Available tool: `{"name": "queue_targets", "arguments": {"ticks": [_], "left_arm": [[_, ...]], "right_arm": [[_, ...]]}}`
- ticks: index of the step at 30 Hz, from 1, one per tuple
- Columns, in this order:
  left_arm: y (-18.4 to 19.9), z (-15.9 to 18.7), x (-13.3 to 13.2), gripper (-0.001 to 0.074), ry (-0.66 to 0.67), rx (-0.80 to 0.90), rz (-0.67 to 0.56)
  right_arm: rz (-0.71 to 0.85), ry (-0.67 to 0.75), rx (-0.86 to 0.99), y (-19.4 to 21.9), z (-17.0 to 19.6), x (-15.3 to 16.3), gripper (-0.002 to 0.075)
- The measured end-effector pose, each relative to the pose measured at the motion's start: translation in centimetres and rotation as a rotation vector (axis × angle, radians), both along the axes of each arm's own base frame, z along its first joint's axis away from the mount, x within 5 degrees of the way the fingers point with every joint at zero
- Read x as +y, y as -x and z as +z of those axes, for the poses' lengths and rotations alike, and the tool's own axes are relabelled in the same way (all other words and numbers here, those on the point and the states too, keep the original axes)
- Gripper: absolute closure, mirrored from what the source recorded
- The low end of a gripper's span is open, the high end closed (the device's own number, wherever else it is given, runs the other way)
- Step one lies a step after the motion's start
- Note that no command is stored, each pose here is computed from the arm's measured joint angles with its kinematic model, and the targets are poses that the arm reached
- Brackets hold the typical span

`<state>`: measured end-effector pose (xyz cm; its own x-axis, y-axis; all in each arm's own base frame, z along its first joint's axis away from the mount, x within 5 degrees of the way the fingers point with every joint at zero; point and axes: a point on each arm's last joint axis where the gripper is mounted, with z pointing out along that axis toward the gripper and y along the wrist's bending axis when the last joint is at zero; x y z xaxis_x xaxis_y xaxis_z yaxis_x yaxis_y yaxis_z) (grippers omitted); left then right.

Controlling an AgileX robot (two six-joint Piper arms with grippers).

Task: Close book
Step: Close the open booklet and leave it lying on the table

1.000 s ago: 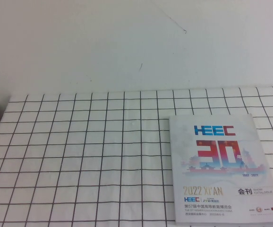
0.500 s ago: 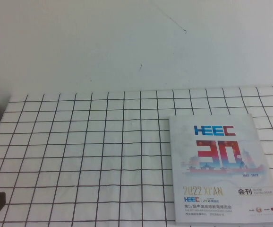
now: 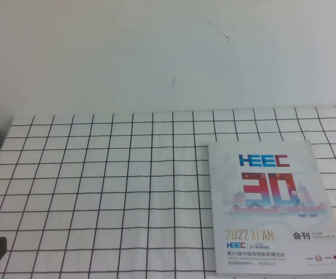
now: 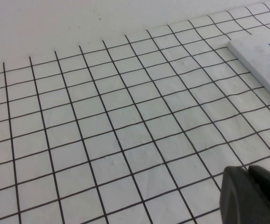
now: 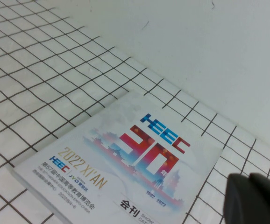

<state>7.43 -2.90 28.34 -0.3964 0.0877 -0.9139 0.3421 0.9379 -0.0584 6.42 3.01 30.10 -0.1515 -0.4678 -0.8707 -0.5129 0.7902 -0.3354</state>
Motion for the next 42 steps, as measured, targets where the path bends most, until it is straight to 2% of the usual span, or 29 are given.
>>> {"name": "queue_targets", "arguments": {"ticks": [2, 6, 8, 15, 21, 28, 32, 35, 39, 42], "left_arm": [[0.0, -0.2, 0.0, 0.0737, -0.011, 0.0, 0.001], [-0.3, -1.2, 0.6, 0.0737, -0.134, -0.015, 0.017], [-0.3, -2.1, 0.7, 0.0737, -0.155, 0.004, 0.029], [0.9, -5.5, 1.6, 0.0737, 0.057, 0.094, 0.186], [1.9, -7.4, 2.8, 0.0737, 0.144, 0.054, 0.359], [1.5, -7.7, 2.6, 0.0737, -0.023, -0.26, 0.299], [1.2, -8.8, 2.6, 0.0737, -0.105, -0.361, 0.284], [1.5, -9.1, 2.7, 0.0737, -0.122, -0.346, 0.28], [2.0, -10.6, 2.7, 0.0737, -0.138, -0.198, 0.275], [2.1, -10.8, 2.7, 0.0737, -0.146, -0.173, 0.272]], "right_arm": [[0.0, 0.0, 0.0, 0.0, 0.0, 0.0, 0.0729], [0.0, 0.001, 0.002, 0.0, 0.0, 0.0, 0.0729], [0.0, 0.001, 0.002, 0.0, 0.0, 0.0, 0.0729], [0.0, 0.001, 0.002, 0.0, 0.0, 0.0, 0.0729], [0.0, 0.001, 0.002, 0.0, 0.0, 0.0, 0.0729], [0.0, 0.001, 0.002, 0.0, 0.0, 0.0, 0.0729], [0.0, 0.001, 0.002, 0.0, 0.0, 0.0, 0.0729], [0.0, 0.0, 0.002, 0.0, 0.0, 0.0, 0.0729], [0.0, 0.0, 0.002, 0.0, 0.0, 0.0, 0.0729], [0.0, 0.0, 0.002, 0.0, 0.0, 0.0, 0.0729]]}}
